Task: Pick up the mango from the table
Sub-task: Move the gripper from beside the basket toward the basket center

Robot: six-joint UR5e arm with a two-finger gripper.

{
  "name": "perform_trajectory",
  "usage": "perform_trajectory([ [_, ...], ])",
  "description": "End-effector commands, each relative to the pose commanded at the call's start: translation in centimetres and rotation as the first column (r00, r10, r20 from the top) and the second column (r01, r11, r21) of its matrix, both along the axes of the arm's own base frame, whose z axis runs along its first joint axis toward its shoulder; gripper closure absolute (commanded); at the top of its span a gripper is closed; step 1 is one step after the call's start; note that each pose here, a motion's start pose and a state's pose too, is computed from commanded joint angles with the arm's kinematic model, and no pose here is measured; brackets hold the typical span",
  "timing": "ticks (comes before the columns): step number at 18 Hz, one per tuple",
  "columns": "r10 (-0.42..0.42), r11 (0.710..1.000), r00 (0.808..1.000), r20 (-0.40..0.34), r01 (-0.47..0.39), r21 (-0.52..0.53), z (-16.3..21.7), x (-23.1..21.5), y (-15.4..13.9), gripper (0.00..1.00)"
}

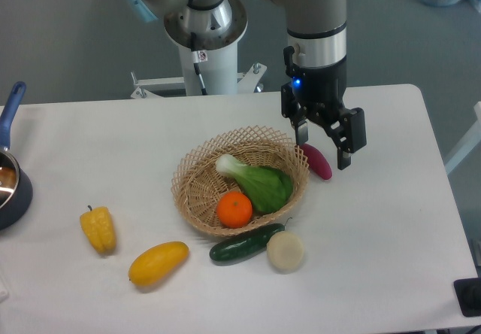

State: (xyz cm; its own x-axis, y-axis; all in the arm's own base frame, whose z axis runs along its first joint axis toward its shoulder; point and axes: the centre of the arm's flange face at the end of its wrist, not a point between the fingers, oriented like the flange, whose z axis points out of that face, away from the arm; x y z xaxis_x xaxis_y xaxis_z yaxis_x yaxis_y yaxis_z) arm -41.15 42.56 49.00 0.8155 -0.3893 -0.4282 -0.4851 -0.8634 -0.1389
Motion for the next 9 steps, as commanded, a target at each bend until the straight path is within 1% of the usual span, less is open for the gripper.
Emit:
perform_trajectory([
  [5,-0.003,1.0,1.0,-0.003,0.003,0.001,0.1,0.05,0.07,0.0],
  [9,0.02,1.0,1.0,0.008,-0.02,0.005,-0.15,0.14,0.19,0.0],
])
